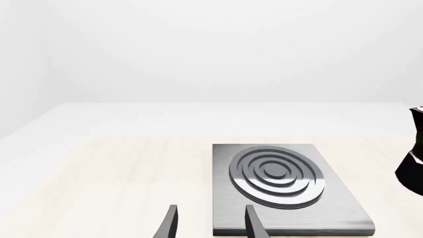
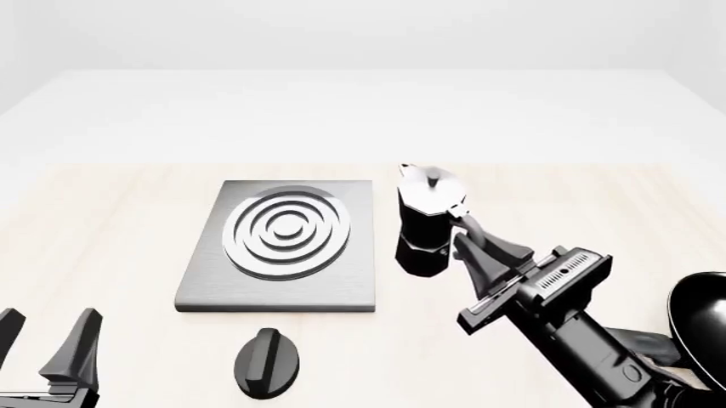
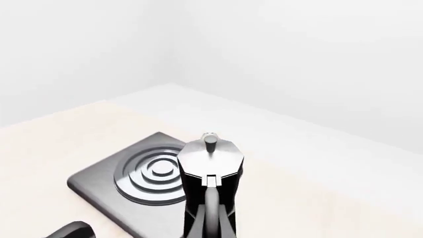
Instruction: Put the moka pot on the stove.
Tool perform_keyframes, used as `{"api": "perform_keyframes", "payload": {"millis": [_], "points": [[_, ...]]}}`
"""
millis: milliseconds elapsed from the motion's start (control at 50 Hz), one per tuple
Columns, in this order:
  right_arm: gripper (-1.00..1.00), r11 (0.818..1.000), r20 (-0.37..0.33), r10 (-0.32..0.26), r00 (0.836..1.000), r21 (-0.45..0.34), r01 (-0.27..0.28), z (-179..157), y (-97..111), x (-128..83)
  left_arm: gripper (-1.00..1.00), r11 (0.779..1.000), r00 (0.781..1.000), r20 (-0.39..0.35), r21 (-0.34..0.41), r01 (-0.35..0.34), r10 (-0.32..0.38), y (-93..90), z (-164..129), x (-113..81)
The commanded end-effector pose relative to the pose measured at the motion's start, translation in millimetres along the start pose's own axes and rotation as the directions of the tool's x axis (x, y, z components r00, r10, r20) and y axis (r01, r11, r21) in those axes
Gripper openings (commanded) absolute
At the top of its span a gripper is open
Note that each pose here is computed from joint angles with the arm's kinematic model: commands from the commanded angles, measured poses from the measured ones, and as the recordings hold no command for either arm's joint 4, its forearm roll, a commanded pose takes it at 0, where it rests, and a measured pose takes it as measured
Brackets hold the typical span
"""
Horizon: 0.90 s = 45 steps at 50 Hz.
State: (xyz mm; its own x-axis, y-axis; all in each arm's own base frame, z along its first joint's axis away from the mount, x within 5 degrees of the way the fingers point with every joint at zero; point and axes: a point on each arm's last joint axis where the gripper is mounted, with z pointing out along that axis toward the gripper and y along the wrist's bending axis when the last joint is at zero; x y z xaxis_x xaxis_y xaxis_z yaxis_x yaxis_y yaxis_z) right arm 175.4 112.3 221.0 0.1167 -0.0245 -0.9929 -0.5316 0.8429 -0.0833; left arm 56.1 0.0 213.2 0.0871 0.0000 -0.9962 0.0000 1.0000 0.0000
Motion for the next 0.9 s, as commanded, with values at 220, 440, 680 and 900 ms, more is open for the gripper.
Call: {"api": "perform_keyframes", "payload": {"millis": [220, 440, 680, 900], "points": [[-1.00, 1.000, 0.024, 0.001, 1.000, -0.018, -0.001, 28, 3, -19, 1.00, 1.000, 1.000, 0.000, 0.000, 0.000, 0.000, 0.0, 0, 0.0], [-1.00, 1.000, 0.023, -0.002, 1.000, -0.015, 0.002, 37, 3, -19, 1.00, 1.000, 1.000, 0.000, 0.000, 0.000, 0.000, 0.0, 0, 0.0], [-1.00, 1.000, 0.027, 0.001, 1.000, -0.030, 0.000, 53, 7, -24, 1.00, 1.000, 1.000, 0.000, 0.000, 0.000, 0.000, 0.0, 0, 0.0], [-1.00, 0.999, 0.021, 0.012, 1.000, -0.034, -0.011, 65, 8, -22, 1.00, 1.000, 1.000, 0.000, 0.000, 0.000, 0.000, 0.0, 0, 0.0]]}}
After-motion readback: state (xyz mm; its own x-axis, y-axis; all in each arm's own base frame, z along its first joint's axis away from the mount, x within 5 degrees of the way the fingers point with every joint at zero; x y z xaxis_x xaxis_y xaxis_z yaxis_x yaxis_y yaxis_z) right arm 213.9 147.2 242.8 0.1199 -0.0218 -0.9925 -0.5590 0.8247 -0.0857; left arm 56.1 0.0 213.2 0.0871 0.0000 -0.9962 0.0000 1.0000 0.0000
